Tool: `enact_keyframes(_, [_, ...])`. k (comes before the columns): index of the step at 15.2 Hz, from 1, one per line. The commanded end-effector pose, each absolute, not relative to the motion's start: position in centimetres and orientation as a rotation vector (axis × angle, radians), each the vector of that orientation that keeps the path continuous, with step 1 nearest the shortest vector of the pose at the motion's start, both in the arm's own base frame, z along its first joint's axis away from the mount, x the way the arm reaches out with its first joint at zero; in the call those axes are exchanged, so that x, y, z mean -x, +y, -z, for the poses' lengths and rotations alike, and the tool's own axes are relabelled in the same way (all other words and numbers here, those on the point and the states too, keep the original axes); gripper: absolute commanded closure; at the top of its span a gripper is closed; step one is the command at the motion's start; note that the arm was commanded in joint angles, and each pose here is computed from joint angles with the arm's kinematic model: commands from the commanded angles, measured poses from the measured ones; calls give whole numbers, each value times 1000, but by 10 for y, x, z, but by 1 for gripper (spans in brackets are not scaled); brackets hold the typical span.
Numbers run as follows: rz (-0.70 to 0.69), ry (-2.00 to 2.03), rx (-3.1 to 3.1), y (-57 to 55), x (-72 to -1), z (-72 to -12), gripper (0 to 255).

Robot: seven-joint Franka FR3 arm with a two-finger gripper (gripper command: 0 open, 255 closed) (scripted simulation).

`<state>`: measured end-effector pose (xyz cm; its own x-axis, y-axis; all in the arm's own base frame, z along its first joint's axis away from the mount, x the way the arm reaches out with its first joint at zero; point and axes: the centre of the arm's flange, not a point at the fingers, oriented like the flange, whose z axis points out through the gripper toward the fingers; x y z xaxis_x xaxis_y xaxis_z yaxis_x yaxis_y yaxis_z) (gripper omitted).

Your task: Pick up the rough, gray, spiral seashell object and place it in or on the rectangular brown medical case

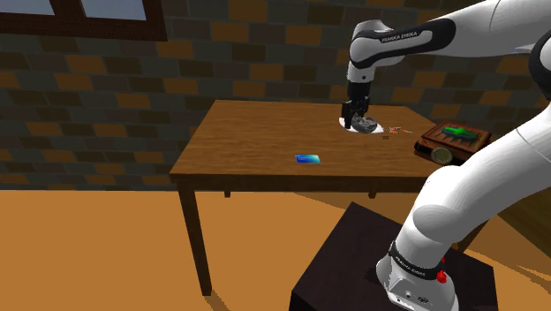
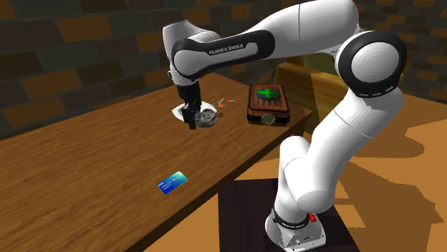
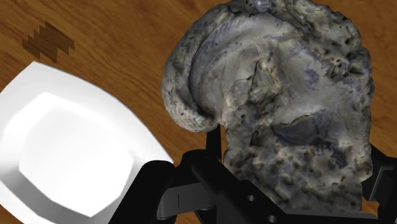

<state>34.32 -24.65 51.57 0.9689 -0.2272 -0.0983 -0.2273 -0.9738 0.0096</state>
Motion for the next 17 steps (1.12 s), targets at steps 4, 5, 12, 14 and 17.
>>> enact_keyframes(4, [-156,359,3115,-248,-344,-542,255])
enact_keyframes(5, [-156,359,3115,-248,-344,-547,255])
enact_keyframes(12, [-156,359,3115,-248,-344,-584,255])
enact_keyframes(14, [-156,359,3115,-248,-344,-595,255])
enact_keyframes(17, [-156,359,3115,-263,-323,-596,255])
